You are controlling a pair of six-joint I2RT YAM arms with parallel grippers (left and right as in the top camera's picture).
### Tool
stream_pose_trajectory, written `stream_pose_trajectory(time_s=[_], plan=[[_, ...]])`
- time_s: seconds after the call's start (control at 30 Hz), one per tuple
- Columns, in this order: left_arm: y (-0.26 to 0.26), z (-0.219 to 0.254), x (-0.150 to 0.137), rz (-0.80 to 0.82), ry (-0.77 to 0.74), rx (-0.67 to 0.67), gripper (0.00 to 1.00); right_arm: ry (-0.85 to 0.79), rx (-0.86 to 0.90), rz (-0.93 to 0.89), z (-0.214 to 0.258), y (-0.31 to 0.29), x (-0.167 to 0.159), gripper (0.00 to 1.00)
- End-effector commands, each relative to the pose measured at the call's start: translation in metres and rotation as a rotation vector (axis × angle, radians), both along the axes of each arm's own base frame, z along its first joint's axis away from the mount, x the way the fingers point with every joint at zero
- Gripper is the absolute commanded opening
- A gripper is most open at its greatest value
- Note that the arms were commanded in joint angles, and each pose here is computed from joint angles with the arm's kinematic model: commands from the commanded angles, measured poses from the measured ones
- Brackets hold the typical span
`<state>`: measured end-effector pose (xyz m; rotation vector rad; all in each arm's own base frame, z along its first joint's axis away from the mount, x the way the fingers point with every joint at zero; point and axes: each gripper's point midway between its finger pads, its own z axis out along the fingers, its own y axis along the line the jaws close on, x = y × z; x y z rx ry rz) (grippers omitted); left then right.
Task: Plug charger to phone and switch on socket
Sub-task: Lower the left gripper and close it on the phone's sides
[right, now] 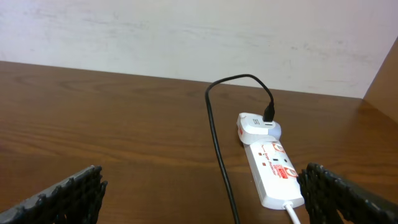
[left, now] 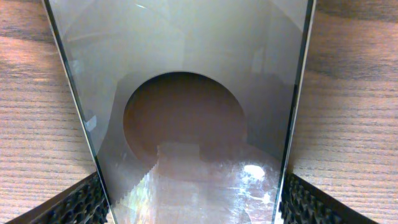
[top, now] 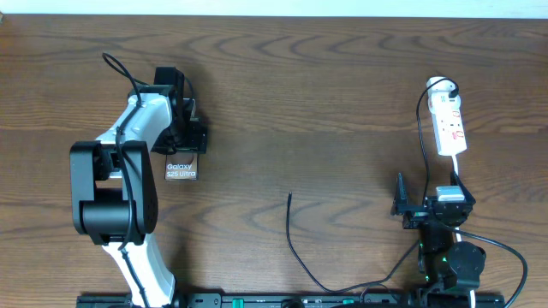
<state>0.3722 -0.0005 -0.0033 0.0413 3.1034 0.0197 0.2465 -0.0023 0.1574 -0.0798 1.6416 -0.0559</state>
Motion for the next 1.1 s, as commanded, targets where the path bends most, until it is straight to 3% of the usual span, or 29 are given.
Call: stream_pose_trajectory(time_s=[0.0, 1.07], plan=[[0.0062, -0.0159, -0.0166, -0.007, 0.064, 0.029, 0.82, 0.000, 0.010, -0.001, -0.0003, 0.0005, -0.0003, 0.99], [0.0062, -0.0159, -0.0165, -0.007, 0.063, 0.029, 0.73, 0.000, 0.010, -0.001, -0.0003, 0.0005, -0.0003, 0.99]])
